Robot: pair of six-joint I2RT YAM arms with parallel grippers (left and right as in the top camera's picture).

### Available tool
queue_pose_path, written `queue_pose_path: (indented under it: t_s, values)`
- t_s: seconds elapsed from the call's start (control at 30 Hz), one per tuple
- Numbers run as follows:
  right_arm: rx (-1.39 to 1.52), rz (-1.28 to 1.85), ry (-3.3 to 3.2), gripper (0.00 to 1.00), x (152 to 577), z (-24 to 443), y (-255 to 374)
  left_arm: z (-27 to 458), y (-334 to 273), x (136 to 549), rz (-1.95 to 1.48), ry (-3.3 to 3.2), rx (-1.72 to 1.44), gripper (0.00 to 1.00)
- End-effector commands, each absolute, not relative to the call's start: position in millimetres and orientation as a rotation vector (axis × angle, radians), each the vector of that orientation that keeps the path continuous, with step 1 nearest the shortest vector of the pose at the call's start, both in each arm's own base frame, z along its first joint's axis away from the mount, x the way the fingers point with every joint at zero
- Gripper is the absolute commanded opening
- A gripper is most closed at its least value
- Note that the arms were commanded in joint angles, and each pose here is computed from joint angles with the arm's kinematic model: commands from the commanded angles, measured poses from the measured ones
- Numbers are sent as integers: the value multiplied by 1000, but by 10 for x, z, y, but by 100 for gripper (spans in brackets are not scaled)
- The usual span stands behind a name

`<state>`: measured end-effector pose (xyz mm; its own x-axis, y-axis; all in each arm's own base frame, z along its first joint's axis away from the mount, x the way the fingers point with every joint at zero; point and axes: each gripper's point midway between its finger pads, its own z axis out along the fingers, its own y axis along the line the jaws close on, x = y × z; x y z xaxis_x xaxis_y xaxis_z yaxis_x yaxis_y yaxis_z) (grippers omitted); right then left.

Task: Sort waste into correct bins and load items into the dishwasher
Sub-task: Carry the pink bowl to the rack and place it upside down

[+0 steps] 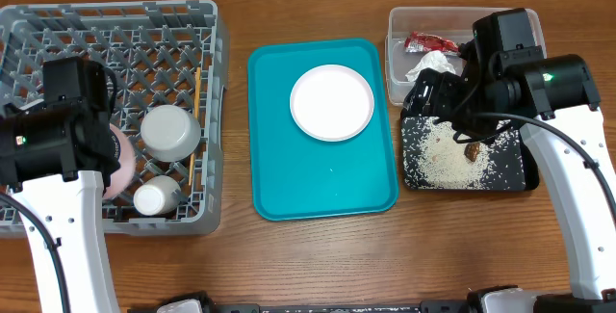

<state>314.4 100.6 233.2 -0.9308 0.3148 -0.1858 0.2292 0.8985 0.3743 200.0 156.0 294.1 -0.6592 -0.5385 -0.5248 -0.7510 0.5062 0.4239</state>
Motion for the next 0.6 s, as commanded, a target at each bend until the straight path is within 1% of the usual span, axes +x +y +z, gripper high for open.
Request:
queue_pose_path:
  t_s: [0.0,0.13,0.23,0.33,0.57]
  values:
    - [396,525,2804,100,3167,2391,1018,3095,1864,2004,1164,2236,-1132,4]
    - [396,525,2804,100,3168,2391,1018,3141,2053,2289,1275,2136,-1099,4]
    - [396,525,2804,100,3167,2391,1018,3070,2159,2456,1349,2177,-1026,4]
    - [396,525,2804,100,3168,2391,1018,2954,2287,2499,1447,2210,-1016,4]
    - [395,524,2803,100,3169,2392,1018,2625,2553,2557,1486,2258,-1102,4]
